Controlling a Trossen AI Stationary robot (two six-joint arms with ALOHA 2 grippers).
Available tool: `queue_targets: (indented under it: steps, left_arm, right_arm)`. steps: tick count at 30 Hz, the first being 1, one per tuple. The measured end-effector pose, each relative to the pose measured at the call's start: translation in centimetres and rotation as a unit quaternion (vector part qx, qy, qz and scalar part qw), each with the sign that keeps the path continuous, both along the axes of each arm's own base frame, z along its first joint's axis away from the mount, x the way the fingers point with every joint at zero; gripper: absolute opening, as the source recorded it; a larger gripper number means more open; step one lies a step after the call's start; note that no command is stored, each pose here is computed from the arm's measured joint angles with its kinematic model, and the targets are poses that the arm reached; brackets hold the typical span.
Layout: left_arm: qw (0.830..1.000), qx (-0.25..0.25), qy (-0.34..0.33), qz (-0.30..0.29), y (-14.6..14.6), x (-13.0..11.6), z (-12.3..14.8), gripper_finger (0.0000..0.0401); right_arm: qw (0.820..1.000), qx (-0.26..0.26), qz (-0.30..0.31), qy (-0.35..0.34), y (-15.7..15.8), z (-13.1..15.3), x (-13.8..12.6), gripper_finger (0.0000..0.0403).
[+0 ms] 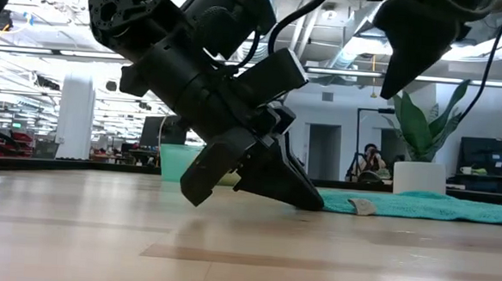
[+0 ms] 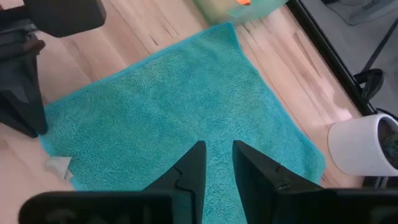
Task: Roll microfiber towels into tight, uniform cylinder then place into a basket
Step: Roll the blue microfiber towel
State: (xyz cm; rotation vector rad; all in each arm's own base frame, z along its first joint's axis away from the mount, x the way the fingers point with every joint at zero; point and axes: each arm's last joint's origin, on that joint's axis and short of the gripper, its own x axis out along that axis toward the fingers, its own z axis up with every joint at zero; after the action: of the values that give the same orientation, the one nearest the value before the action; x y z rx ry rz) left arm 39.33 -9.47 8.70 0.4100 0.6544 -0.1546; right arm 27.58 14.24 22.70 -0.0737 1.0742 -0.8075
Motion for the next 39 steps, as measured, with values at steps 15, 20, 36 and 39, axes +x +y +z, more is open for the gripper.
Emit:
queue_targets:
  steps: [15,20,36,39]
  left_arm:
    - [0.975,0.143,0.167,0.012,-4.4,-2.9,5.1,0.0001]
    - [0.968,0.133,0.211,0.029,-6.2,-4.1,6.9,0.0001]
    - [0.962,0.112,0.237,0.083,-10.7,-7.9,7.0,0.0000]
    - [0.963,0.102,0.233,0.088,-11.4,-8.3,7.0,0.0000]
  right_arm:
    - [0.999,-0.016,0.015,0.044,2.6,0.3,-3.2,0.0102]
    - [0.999,-0.011,0.022,0.039,3.3,0.2,-3.7,0.0102]
    - [0.986,0.128,0.104,-0.015,9.0,-0.4,-5.4,0.0102]
    - [0.980,0.155,0.119,-0.037,10.1,-0.4,-5.6,0.0102]
